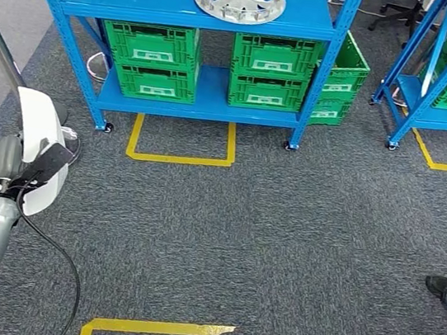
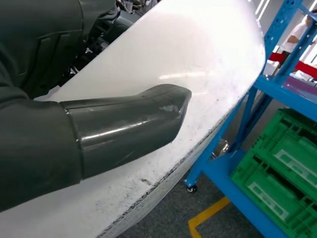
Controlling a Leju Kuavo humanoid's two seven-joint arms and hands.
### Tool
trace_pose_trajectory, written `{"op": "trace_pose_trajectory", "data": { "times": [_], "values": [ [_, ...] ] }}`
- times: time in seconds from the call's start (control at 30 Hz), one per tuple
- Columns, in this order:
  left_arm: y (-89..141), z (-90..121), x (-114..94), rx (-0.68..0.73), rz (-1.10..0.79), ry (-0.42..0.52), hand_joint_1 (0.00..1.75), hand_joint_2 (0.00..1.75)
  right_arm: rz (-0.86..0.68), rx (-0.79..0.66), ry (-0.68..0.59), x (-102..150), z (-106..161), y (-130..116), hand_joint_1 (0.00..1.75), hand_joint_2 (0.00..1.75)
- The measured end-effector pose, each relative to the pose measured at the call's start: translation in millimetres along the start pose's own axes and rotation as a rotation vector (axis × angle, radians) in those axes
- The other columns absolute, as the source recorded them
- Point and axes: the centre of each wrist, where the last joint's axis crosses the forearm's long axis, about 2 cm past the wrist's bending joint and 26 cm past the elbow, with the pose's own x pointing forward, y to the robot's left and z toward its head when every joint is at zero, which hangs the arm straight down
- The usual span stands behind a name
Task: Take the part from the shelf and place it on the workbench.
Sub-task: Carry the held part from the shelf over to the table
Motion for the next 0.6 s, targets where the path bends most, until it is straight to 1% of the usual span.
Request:
{"op": "trace_pose_trajectory", "data": {
  "times": [0.17,0.23,0.37,0.43,0.5,0.6],
  "values": [
    [2,1,-2,0.036,-0.018,-0.002,1.75,1.75,0.006,0.004,-0.002,0,0,0,0.00,0.00],
    [6,2,-4,0.112,-0.067,-0.020,1.75,1.75,0.010,0.004,-0.001,0,0,1,0.00,0.00],
    [23,2,-6,0.318,-0.190,-0.062,1.75,1.75,0.025,0.000,-0.005,1,0,1,0.00,0.00],
    [28,3,-5,0.366,-0.246,-0.091,1.75,1.75,0.028,-0.001,-0.004,0,0,1,0.00,0.00],
    [31,7,-7,0.381,-0.316,-0.136,1.75,1.75,0.032,-0.002,-0.004,0,0,1,0.00,0.00],
    [43,8,-5,0.416,-0.405,-0.206,1.75,1.75,0.039,-0.002,-0.007,1,1,2,0.00,0.00]
  ]
}}
